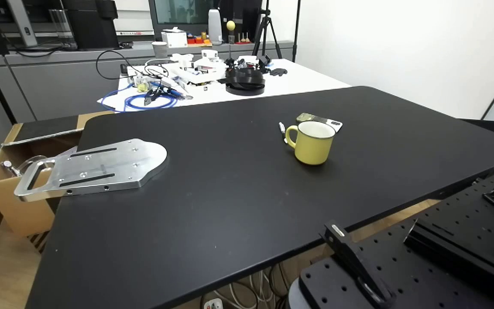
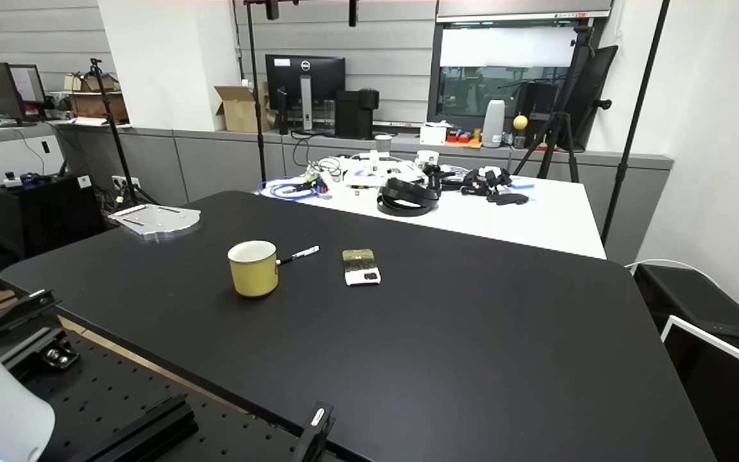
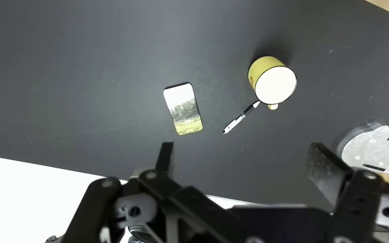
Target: Pick up the pen and put it in the yellow cup
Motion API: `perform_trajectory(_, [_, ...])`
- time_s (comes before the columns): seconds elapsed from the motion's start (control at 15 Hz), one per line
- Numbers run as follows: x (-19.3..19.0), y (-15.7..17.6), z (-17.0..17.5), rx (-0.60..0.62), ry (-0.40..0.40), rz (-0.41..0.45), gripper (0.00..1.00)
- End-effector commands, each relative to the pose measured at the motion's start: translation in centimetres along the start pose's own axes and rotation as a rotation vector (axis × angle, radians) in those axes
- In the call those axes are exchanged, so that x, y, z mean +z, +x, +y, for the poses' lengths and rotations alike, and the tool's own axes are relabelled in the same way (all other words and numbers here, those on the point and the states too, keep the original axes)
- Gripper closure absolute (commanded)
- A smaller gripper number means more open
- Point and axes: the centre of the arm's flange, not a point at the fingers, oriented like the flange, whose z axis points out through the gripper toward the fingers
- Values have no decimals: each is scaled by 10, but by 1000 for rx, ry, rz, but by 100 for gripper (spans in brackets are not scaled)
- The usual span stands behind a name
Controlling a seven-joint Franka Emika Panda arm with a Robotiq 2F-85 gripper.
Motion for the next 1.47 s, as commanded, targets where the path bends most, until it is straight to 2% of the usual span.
perform_trajectory(0.0, [1,9,1,11,-10,6,0])
perform_trajectory(0.27, [15,62,-5,76,-68,77,0])
perform_trajectory(0.4, [28,90,-16,145,-110,94,0])
perform_trajectory(0.67, [63,148,-48,326,-170,65,0])
perform_trajectory(0.93, [98,196,-77,501,-166,24,0])
perform_trajectory(1.13, [131,223,-89,548,-134,8,0])
perform_trajectory(1.4, [181,237,-93,567,-61,-27,0])
